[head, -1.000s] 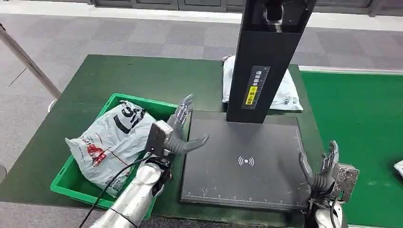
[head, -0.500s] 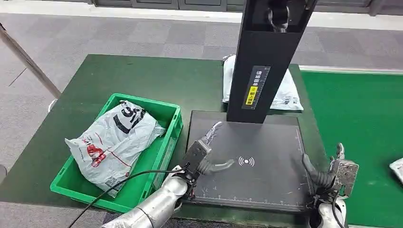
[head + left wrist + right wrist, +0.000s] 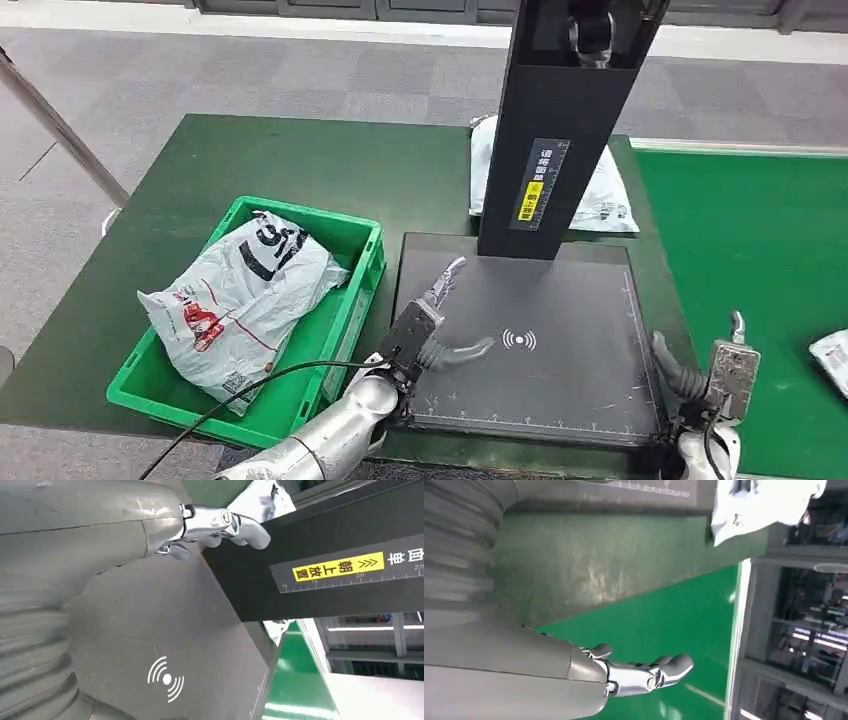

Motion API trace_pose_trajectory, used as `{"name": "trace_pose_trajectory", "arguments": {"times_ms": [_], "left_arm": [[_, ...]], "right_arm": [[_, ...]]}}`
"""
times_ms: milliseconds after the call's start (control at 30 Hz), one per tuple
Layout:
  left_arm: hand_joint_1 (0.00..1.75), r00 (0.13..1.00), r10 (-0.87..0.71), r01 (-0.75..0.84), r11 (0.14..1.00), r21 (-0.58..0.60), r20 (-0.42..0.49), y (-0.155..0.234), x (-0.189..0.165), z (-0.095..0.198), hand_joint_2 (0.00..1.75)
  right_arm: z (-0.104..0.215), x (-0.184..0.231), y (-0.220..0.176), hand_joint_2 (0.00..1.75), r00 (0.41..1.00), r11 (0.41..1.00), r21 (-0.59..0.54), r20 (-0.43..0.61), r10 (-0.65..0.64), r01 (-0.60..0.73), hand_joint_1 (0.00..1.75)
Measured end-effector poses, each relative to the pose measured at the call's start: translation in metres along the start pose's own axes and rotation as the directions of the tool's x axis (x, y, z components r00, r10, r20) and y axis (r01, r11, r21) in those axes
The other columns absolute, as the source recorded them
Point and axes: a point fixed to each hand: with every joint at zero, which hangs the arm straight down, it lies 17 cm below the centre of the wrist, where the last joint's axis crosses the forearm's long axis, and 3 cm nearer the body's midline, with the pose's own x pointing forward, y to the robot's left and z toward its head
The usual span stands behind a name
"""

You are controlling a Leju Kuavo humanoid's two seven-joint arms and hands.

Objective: Moved the parcel from conveyor to table for the left to box.

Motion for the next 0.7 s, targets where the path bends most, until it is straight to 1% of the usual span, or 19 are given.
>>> {"name": "trace_pose_trajectory", "arguments": {"times_ms": [67,133,233,300,367,467,500,567,600,700], "left_arm": [[0.0,1.0,-0.012,0.012,1.0,0.004,0.007,0.001,0.0,0.0,1.75],[0.0,0.999,-0.028,0.027,1.0,0.008,0.019,0.002,0.001,0.002,1.75],[0.0,0.999,-0.035,0.035,0.999,0.002,0.017,0.003,-0.004,0.006,1.75],[0.0,0.999,-0.029,0.029,0.999,-0.015,0.019,0.0,-0.006,0.011,1.75],[0.0,0.999,-0.025,0.026,0.999,-0.026,0.024,-0.001,-0.008,0.015,1.75],[0.0,0.999,-0.026,0.027,0.999,-0.031,0.022,0.001,-0.011,0.019,1.75],[0.0,0.999,-0.024,0.025,0.999,-0.034,0.022,0.001,-0.012,0.021,1.75],[0.0,0.999,-0.023,0.023,0.999,-0.036,0.023,0.0,-0.012,0.022,1.75],[0.0,0.999,-0.023,0.023,0.999,-0.035,0.022,0.001,-0.012,0.022,1.75],[0.0,1.0,-0.021,0.022,0.999,-0.035,0.023,0.002,-0.012,0.023,1.75]], "right_arm": [[-0.002,-0.004,-0.009,1.75,0.998,0.998,-0.029,-0.005,0.057,-0.057,0.0],[-0.004,-0.011,-0.024,1.75,0.989,0.987,-0.054,-0.019,0.149,-0.15,0.0],[-0.009,-0.023,-0.046,1.75,0.954,0.952,-0.067,-0.026,0.298,-0.299,0.0],[-0.018,-0.034,-0.066,1.75,0.911,0.908,-0.079,-0.047,0.409,-0.411,0.0],[-0.026,-0.047,-0.091,1.75,0.855,0.851,-0.094,-0.097,0.509,-0.517,0.0],[-0.028,-0.064,-0.123,1.75,0.787,0.783,-0.104,-0.168,0.594,-0.613,0.0],[-0.027,-0.071,-0.131,1.75,0.761,0.761,-0.091,-0.196,0.618,-0.642,0.0],[-0.022,-0.085,-0.15,1.75,0.685,0.695,-0.058,-0.245,0.686,-0.717,0.0],[-0.021,-0.088,-0.161,1.75,0.663,0.674,-0.061,-0.267,0.7,-0.736,0.0],[-0.017,-0.095,-0.182,1.75,0.638,0.655,-0.07,-0.325,0.698,-0.753,0.0]]}}
